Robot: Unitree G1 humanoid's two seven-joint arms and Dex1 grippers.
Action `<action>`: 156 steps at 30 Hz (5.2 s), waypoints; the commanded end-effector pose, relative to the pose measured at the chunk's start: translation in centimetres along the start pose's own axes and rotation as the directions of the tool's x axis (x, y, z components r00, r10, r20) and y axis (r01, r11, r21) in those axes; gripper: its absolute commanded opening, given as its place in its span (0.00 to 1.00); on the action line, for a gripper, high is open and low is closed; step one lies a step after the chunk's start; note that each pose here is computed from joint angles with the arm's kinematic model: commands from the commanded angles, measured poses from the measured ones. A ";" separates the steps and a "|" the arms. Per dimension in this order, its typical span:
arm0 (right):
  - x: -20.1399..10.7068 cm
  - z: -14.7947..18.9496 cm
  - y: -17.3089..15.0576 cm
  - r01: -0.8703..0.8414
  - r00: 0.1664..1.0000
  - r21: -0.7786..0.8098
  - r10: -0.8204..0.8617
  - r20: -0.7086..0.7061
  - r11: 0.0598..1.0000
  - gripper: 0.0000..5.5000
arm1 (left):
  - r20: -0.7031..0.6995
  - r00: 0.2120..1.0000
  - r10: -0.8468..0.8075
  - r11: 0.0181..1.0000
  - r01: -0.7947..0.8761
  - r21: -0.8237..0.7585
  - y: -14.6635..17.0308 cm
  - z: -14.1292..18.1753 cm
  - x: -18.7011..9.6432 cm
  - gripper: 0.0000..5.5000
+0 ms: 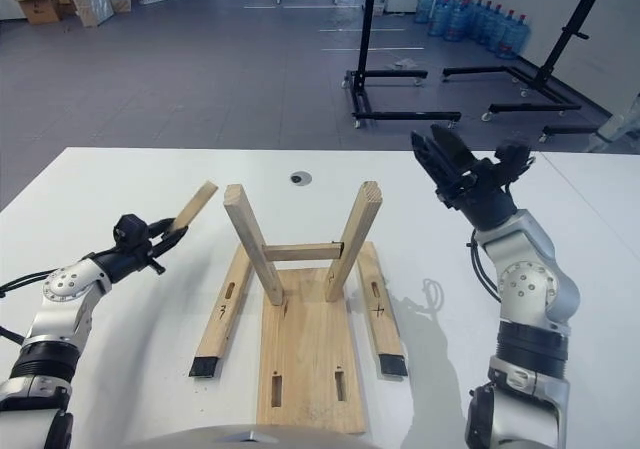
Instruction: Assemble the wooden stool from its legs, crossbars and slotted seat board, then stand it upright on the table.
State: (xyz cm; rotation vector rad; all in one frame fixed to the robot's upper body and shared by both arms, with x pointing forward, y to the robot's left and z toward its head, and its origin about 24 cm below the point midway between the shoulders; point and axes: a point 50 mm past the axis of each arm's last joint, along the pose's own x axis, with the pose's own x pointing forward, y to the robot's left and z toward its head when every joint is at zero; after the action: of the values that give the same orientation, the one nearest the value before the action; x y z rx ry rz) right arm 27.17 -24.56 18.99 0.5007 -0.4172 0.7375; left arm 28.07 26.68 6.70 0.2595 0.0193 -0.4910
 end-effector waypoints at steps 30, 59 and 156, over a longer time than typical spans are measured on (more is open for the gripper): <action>-1.9 -13.9 0.9 -0.298 0.643 0.373 0.473 -0.602 0.879 0.67 | 0.048 0.716 -0.696 0.651 0.659 -0.377 -9.9 1.0 4.3 0.23; -0.9 -11.7 6.3 0.057 0.972 0.647 0.105 -0.209 0.760 0.67 | 0.321 0.757 -0.570 0.808 0.586 0.054 -14.5 7.7 3.3 0.23; -11.6 -7.7 6.6 0.629 0.653 -0.139 -0.617 -0.439 0.765 0.07 | 0.180 0.983 0.023 1.000 -0.022 -0.005 -12.1 4.4 2.8 0.46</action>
State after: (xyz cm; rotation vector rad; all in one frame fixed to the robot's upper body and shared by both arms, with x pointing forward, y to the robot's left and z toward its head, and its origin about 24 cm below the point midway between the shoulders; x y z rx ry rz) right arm 16.38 -22.08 9.23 0.4364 0.2053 0.1745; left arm 24.33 14.02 7.49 0.1941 -0.1481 -0.4756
